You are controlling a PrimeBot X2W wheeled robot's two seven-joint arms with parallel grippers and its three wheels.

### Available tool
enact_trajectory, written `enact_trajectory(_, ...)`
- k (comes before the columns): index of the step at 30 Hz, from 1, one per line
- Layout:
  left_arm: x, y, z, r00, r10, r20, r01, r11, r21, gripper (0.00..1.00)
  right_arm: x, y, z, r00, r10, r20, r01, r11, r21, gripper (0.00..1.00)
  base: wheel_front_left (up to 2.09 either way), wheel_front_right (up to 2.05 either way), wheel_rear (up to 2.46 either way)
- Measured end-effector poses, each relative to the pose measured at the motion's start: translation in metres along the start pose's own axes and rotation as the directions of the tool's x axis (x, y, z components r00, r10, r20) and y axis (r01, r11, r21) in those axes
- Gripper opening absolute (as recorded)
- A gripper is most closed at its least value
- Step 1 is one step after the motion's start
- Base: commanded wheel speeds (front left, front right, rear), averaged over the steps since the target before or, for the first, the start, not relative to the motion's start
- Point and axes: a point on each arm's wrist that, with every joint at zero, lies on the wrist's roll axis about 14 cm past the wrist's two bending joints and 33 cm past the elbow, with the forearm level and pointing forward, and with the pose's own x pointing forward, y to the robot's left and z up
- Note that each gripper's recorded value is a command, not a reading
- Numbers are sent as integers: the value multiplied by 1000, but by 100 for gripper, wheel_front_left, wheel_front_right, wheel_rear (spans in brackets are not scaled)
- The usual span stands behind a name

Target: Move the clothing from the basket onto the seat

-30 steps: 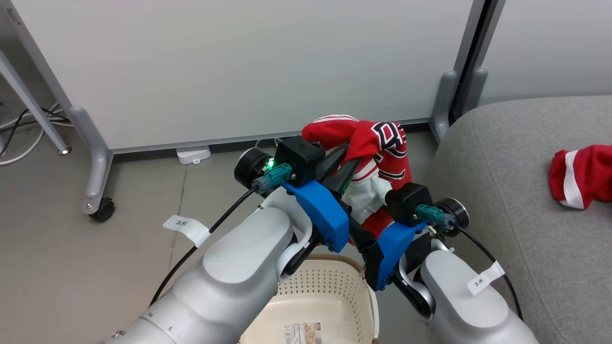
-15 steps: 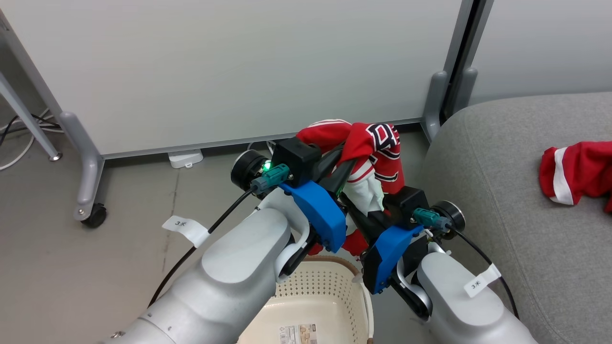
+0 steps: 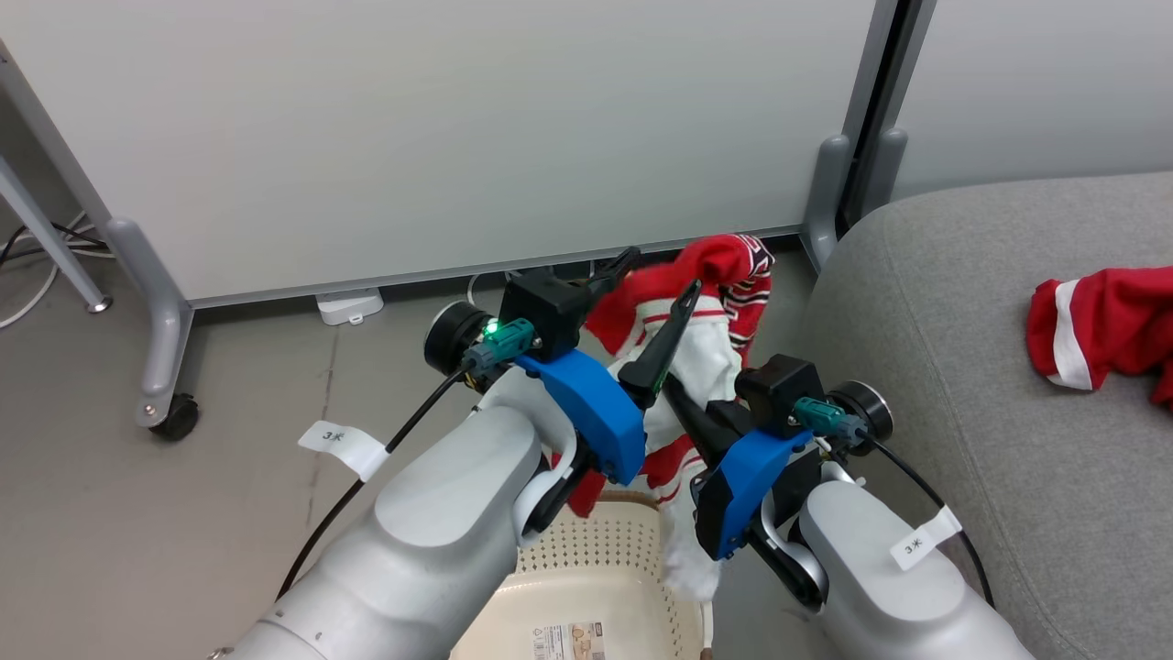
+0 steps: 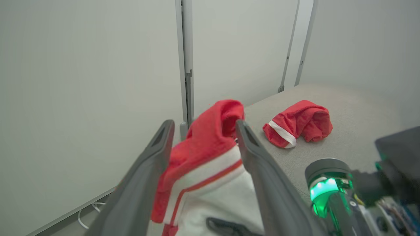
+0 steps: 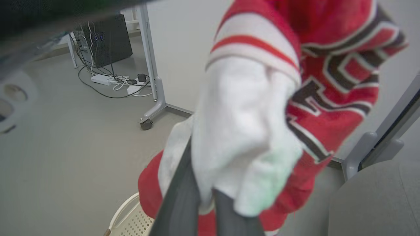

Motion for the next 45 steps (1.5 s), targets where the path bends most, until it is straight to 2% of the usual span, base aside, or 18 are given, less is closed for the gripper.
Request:
enact_trajectory(9,-18,28,-13,995,97,-8,-97,994,-41,100,1,-4,3,1000,-11,15,11,1000,-6,0,0,0,0)
enact_trajectory(19,-76,68,-30,964,264,30,-262,963,-70,100,4,-15,14,998,-39,57,40,999,-19,0,0,0,0)
enact_trajectory(28,-120,78,-37,931,360,66,-358,933,-37,100,-2,-32,17,993,-93,78,95,995,-28,0,0,0,0)
enact_trajectory(34,-150,79,-54,906,420,47,-416,907,-66,100,-17,-45,21,985,-147,86,150,988,-30,0,0,0,0)
enact_trajectory(41,-152,75,-63,907,419,31,-417,906,-70,100,-29,-56,20,978,-190,84,193,981,-28,0,0,0,0)
enact_trajectory(45,-142,69,-64,919,393,31,-391,918,-71,100,-37,-63,20,973,-215,82,218,975,-31,0,0,0,0)
